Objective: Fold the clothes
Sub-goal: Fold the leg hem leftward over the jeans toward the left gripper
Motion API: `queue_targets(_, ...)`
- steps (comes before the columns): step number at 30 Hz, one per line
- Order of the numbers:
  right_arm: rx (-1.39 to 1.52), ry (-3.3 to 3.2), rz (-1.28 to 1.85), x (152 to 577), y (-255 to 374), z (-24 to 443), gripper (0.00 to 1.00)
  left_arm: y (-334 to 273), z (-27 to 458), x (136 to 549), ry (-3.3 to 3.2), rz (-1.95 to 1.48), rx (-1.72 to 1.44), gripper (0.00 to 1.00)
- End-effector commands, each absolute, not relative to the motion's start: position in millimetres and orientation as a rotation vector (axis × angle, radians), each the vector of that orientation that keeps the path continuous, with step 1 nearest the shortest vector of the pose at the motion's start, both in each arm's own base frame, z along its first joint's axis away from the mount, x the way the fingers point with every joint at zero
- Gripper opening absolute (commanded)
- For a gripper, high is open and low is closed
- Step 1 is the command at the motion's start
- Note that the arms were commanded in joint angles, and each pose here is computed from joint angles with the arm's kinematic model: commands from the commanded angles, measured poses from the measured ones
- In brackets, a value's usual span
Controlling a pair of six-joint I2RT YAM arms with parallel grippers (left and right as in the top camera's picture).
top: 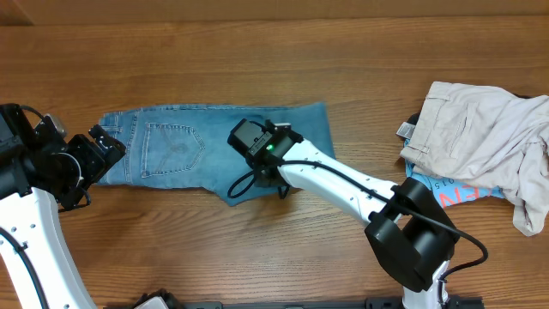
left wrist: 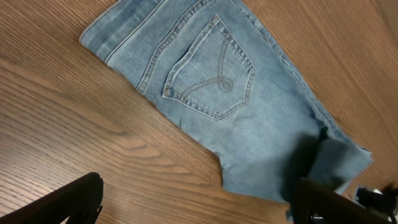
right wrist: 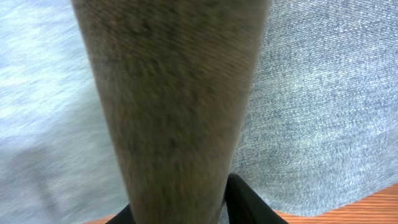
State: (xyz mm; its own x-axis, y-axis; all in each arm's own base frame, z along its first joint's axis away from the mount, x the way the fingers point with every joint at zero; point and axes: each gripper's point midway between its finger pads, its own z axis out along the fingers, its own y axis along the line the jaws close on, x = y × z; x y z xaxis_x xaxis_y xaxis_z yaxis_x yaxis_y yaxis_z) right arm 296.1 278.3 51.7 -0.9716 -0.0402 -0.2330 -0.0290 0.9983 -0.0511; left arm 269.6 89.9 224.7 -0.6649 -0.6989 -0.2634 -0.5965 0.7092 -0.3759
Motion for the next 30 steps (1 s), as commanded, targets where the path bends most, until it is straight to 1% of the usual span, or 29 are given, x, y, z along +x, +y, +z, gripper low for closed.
queue_targets(1, -0.067, 2.956, 0.063, 286, 300, 53, 0.36, 88, 226, 271, 2.539, -0.366, -0.97, 1.0)
queue_targets(2, -0.067, 2.953, 0.071, 287, 301, 54, 0.64, 88, 226, 271, 2.539, -0.366, -0.97, 1.0)
queue_targets(3, -0.082, 2.95, 0.074, 288, 302, 56, 0.9, 88, 226, 271, 2.539, -0.366, -0.97, 1.0)
queue_targets(4, -0.108, 2.949, 0.085, 288, 304, 56, 1.0, 88, 226, 271, 2.539, -0.366, -0.97, 1.0)
queue_targets(7, -0.098, 2.914, 0.137, 298, 312, 69, 1.0, 88, 225, 271, 2.54, -0.366, -0.97, 1.0)
queue_targets(11, -0.04, 2.89, 0.209, 317, 313, 107, 1.0, 87, 225, 269, 2.547, -0.368, -0.974, 1.0)
queue_targets(12, -0.031, 2.935, 0.259, 312, 313, 107, 0.94, 87, 225, 269, 2.549, -0.368, -0.975, 1.0)
queue_targets(13, -0.032, 2.971, 0.305, 307, 316, 104, 0.85, 87, 225, 268, 2.549, -0.368, -0.976, 1.0)
queue_targets(14, -0.035, 2.99, 0.336, 304, 319, 101, 0.72, 87, 225, 269, 2.549, -0.368, -0.976, 1.0)
queue_targets(15, -0.035, 2.985, 0.343, 305, 320, 98, 0.64, 87, 225, 268, 2.549, -0.369, -0.976, 1.0)
queue_targets(16, -0.037, 2.98, 0.36, 305, 323, 93, 0.6, 86, 224, 268, 2.551, -0.369, -0.977, 1.0)
queue_targets(17, -0.038, 2.976, 0.368, 306, 324, 88, 0.6, 86, 224, 268, 2.552, -0.369, -0.977, 1.0)
queue_targets(18, -0.118, 2.966, 0.363, 308, 326, 80, 0.67, 86, 224, 267, 2.558, -0.367, -0.969, 1.0)
queue_targets(19, -0.215, 2.958, 0.348, 309, 327, 74, 0.77, 86, 224, 267, 2.56, -0.364, -0.971, 1.0)
queue_targets(20, -0.293, 2.945, 0.28, 313, 322, 66, 0.83, 86, 224, 267, 2.559, -0.365, -0.971, 1.0)
queue_targets(21, -0.282, 2.929, 0.159, 320, 310, 57, 0.84, 86, 224, 267, 2.558, -0.365, -0.971, 1.0)
queue_targets(23, -0.291, 2.914, 0.021, 326, 296, 44, 0.84, 86, 224, 267, 2.559, -0.364, -0.971, 1.0)
queue_targets(25, -0.349, 2.896, 0.022, 329, 298, 42, 0.84, 86, 224, 267, 2.556, -0.364, -0.969, 1.0)
queue_targets(30, -0.345, 2.875, 0.026, 337, 304, 32, 0.82, 87, 224, 268, 2.554, -0.364, -0.969, 1.0)
